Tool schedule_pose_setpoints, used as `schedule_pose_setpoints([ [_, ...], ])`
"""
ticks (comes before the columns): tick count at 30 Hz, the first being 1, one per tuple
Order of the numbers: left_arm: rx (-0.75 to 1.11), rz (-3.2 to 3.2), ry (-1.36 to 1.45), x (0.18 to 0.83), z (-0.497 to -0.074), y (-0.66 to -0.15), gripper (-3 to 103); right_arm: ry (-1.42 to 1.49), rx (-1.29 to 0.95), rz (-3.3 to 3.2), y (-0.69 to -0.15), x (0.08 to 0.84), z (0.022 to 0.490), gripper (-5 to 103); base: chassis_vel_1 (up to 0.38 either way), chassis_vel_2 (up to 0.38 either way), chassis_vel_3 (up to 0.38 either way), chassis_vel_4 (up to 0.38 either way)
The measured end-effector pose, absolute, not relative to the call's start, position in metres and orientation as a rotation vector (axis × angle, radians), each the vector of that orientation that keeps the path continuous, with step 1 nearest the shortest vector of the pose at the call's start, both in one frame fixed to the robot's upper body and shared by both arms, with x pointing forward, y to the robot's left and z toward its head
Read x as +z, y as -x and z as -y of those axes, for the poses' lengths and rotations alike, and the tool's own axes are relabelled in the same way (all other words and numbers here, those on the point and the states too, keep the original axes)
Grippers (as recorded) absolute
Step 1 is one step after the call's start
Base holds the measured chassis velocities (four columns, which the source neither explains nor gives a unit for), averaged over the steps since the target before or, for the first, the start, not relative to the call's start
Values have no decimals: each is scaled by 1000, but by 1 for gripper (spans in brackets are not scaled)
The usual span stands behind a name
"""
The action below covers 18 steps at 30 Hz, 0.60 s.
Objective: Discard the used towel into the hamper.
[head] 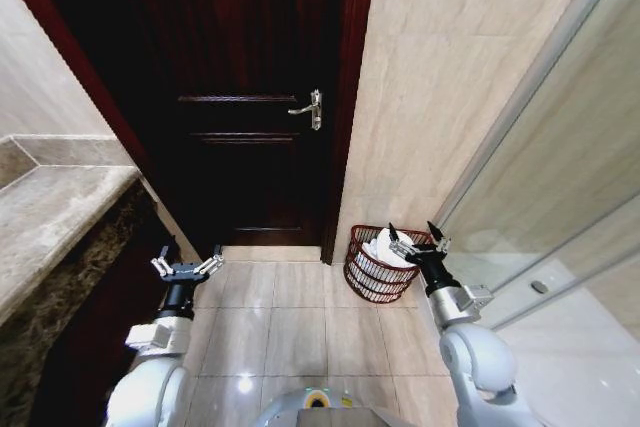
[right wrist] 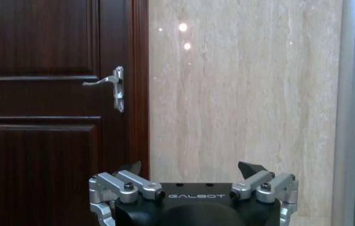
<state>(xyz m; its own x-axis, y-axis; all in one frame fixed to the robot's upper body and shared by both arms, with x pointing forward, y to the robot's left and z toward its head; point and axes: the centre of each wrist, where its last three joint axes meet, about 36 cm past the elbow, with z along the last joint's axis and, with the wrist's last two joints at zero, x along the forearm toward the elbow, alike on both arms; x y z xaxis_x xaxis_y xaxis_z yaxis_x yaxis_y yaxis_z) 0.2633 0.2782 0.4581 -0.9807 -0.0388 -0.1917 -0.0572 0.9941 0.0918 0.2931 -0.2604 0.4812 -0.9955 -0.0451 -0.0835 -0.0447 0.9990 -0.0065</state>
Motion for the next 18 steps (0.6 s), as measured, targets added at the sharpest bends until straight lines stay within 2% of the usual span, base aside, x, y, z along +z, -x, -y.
schedule_pose_setpoints([
  [18,144,-2934,72,463,-278,-261,100,81,-14,-3048,-291,492,260,100,0,0,0,0],
])
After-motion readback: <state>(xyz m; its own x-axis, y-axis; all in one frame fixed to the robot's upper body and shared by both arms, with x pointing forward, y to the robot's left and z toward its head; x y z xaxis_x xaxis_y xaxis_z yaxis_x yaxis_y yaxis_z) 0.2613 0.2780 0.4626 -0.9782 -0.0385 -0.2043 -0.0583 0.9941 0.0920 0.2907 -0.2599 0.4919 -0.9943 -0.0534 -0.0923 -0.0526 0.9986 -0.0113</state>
